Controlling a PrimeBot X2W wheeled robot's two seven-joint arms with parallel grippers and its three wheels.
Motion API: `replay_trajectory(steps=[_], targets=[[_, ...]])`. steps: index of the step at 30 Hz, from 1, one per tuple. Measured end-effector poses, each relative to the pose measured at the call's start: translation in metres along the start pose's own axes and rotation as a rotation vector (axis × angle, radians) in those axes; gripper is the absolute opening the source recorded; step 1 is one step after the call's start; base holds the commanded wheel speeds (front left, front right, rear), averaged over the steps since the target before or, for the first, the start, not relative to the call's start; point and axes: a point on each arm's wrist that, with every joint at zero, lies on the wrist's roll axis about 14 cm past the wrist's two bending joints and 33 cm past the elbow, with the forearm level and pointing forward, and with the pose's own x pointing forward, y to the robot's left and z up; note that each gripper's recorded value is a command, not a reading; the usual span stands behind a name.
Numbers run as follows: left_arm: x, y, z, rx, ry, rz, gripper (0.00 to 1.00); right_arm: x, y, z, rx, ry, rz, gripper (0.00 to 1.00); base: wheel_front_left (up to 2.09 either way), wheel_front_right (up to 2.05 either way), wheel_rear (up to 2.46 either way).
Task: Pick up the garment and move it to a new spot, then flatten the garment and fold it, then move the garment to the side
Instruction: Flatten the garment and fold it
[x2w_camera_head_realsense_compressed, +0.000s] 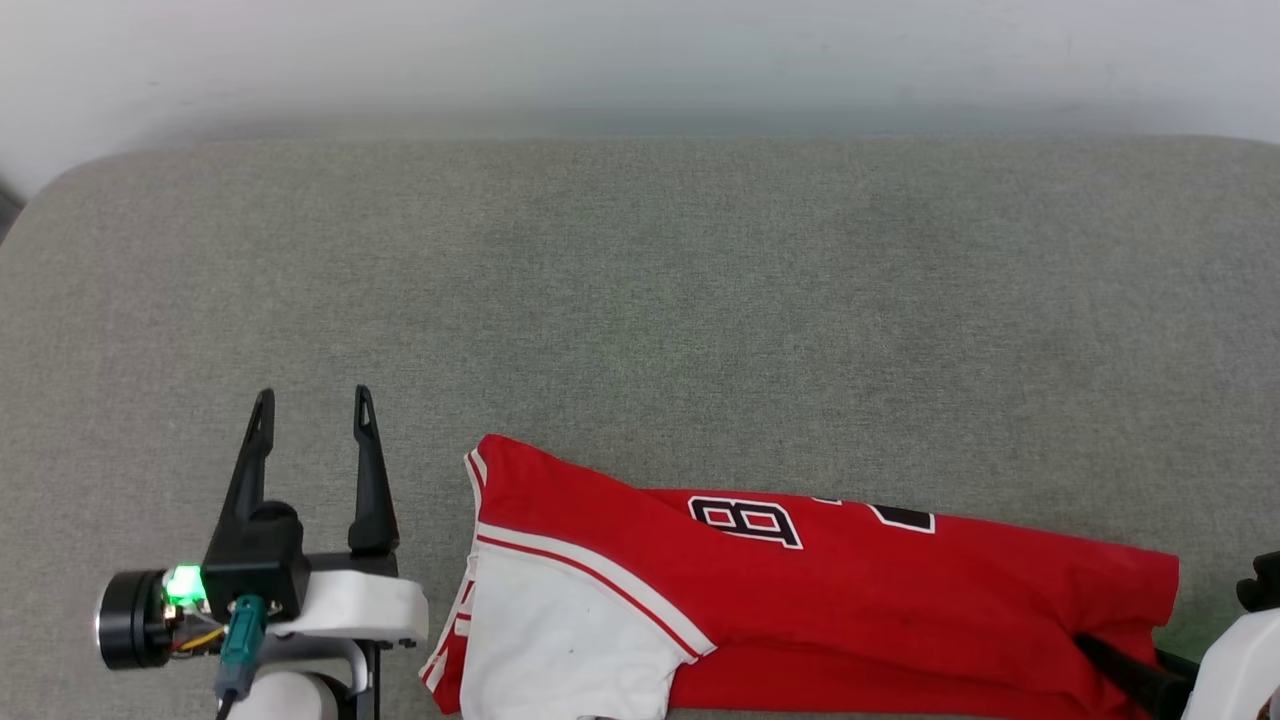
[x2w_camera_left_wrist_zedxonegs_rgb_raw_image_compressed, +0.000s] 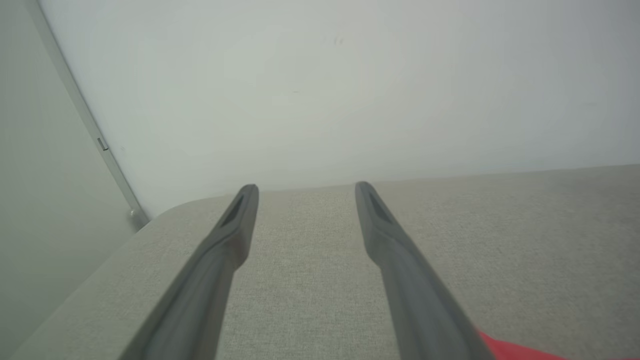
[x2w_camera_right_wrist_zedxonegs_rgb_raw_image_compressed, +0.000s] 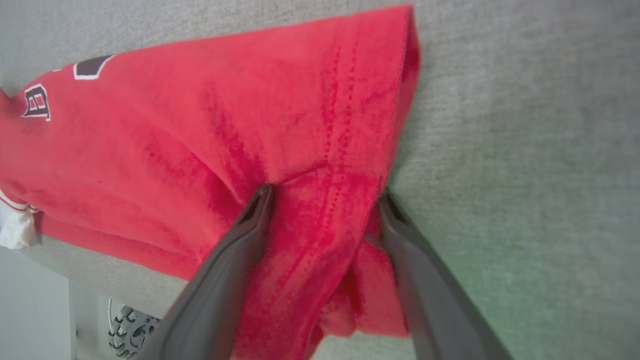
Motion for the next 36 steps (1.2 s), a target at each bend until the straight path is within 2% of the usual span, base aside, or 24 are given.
replay_trajectory(steps=[4, 5, 6, 13, 20, 23, 25, 29, 32, 36], targets=[[-0.010, 0.000, -0.004, -0.006, 0.005, 0.028, 1.00, 0.003, 0.003, -0.003, -0.002, 0.018, 0.007, 1.00, 0.00, 0.00, 0.00], [-0.012, 0.000, -0.005, -0.004, 0.006, 0.030, 1.00, 0.003, 0.002, -0.002, -0.006, 0.014, 0.003, 0.37, 0.00, 0.00, 0.00], [-0.014, 0.001, -0.005, -0.002, 0.007, 0.038, 1.00, 0.003, 0.000, -0.001, -0.011, 0.006, -0.004, 0.00, 0.00, 0.00, 0.00], [-0.031, 0.003, -0.006, -0.015, 0.012, 0.066, 1.00, -0.009, -0.007, 0.022, -0.030, -0.083, -0.026, 0.00, 0.00, 0.00, 0.00], [-0.046, 0.000, -0.002, -0.005, 0.003, 0.046, 1.00, -0.055, -0.056, 0.060, -0.065, -0.172, -0.165, 0.00, 0.00, 0.00, 0.00], [-0.050, 0.000, -0.001, -0.008, 0.001, 0.037, 1.00, -0.072, -0.080, 0.062, -0.098, -0.148, -0.250, 0.00, 0.00, 0.00, 0.00], [-0.051, 0.000, 0.000, -0.010, 0.000, 0.033, 1.00, -0.076, -0.085, 0.058, -0.108, -0.114, -0.268, 0.00, 0.00, 0.00, 0.00], [-0.057, 0.001, -0.001, -0.009, 0.006, 0.032, 1.00, -0.074, -0.063, 0.057, -0.115, -0.094, -0.200, 0.00, 0.00, 0.00, 0.00], [-0.059, 0.001, 0.000, -0.010, 0.002, 0.027, 1.00, -0.069, -0.027, 0.058, -0.110, -0.092, -0.081, 0.00, 0.00, 0.00, 0.00], [-0.061, 0.000, -0.001, -0.014, 0.007, 0.021, 1.00, -0.066, 0.026, 0.060, -0.175, -0.086, 0.068, 0.00, 0.00, 0.00, 0.00]])
